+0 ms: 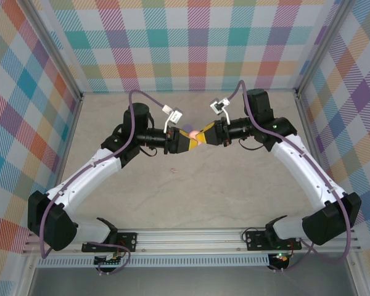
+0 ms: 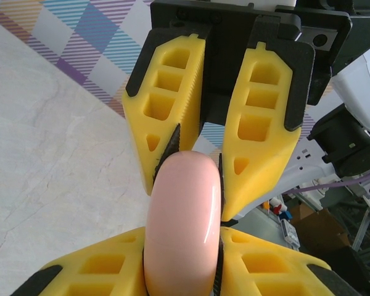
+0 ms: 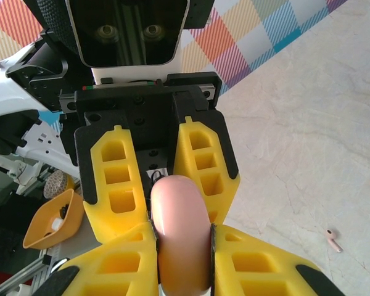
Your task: Insert the wireless bluetooth earbuds into the charging case
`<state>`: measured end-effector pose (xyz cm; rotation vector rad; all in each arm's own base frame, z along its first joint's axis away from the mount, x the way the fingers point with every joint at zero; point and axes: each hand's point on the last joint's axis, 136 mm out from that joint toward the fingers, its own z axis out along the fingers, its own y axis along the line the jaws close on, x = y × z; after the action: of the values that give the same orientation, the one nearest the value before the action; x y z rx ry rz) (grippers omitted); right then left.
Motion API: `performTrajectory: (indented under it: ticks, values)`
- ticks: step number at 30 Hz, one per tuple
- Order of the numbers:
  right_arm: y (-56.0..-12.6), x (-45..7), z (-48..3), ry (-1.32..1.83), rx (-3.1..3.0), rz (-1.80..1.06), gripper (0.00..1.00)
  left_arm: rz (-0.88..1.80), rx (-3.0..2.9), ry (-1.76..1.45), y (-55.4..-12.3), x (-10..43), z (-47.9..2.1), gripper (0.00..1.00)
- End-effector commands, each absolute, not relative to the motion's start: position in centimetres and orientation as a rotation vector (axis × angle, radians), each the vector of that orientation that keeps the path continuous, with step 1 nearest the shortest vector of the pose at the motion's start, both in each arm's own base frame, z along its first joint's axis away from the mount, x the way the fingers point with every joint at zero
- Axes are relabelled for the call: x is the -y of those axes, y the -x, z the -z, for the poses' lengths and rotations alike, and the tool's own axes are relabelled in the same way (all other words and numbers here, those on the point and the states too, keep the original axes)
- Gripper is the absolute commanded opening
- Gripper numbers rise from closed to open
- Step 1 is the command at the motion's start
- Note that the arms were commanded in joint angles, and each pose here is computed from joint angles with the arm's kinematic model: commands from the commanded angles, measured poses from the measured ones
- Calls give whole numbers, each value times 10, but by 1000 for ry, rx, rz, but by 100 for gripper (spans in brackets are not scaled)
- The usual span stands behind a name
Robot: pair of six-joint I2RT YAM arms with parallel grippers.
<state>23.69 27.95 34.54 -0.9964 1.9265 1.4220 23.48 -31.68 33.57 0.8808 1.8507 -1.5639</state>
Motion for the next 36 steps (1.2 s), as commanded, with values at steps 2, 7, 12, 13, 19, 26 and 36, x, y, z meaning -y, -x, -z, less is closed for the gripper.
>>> performTrajectory:
  ticks: [2,7,12,13,19,26,36]
  values:
    - [-224,-282,-345,1043,-1929,-1487,19,1554,-1756,-908,-237,322,-360,18]
    - [-227,-280,-345,1021,-1945,-1433,29,1520,-1775,-907,-238,320,-354,10]
    - [-229,-275,-349,998,-1935,-1354,48,1403,-1780,-906,-246,316,-343,6]
    - [-229,-274,-349,998,-1936,-1351,49,1394,-1751,-929,-245,316,-344,6]
    - [-230,-274,-351,1007,-1944,-1341,50,1284,-1592,-1050,-237,316,-345,4]
    - [-232,-275,-347,1006,-1963,-1336,50,1252,-1509,-1123,-228,320,-349,4]
    - [-248,-266,-347,914,-1992,-1198,50,1209,-1478,-1149,-219,318,-344,4]
